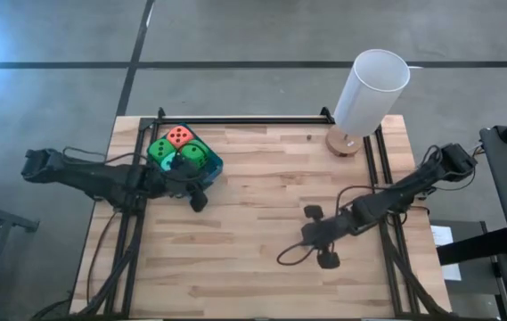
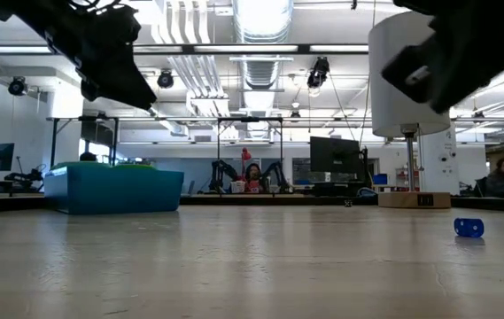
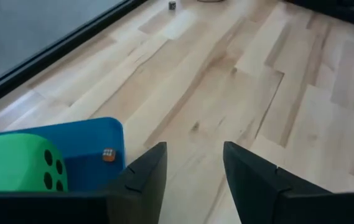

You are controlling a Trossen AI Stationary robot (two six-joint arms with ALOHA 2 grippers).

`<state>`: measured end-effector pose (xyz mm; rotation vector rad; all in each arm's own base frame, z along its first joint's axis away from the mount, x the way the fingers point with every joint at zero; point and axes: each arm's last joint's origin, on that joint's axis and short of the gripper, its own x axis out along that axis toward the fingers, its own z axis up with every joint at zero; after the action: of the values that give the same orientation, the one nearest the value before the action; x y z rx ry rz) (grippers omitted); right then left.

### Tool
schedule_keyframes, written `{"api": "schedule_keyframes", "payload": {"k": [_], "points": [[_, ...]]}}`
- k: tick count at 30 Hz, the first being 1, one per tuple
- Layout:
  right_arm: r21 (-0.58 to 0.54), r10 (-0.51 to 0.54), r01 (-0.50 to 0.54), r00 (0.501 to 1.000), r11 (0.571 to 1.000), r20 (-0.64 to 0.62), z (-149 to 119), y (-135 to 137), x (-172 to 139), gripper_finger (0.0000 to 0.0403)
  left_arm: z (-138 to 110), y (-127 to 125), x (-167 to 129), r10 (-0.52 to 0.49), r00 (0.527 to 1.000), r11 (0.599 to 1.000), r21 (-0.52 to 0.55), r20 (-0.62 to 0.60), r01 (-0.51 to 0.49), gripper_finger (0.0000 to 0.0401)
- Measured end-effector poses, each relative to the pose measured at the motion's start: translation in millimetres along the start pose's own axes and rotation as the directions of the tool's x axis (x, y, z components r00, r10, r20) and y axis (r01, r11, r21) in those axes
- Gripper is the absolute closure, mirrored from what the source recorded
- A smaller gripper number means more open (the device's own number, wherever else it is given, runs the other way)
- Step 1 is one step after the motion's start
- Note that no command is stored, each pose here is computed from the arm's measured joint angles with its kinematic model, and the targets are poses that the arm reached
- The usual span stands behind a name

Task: Pick & Place Dice
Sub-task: Put the small blue dice into the blue bin

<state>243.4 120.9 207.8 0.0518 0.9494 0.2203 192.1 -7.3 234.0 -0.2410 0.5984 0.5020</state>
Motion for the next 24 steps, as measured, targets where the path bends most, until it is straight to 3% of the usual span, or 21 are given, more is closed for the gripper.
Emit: {"api": "schedule_keyframes", "payload": {"k": [6,24], "points": [[0.070,0.057,-0.050,0.994,0.996,-0.095,-11,12,4,0.0394,0,-1,0,-0.010,1.000,1.000,0.005,-0.003,0.010,0.0238],[0.198,-0.020,0.087,0.948,0.976,-0.318,-41,2,47,0.0394,0,-2,0,-0.040,0.999,0.999,0.001,-0.006,0.040,0.0246]]}}
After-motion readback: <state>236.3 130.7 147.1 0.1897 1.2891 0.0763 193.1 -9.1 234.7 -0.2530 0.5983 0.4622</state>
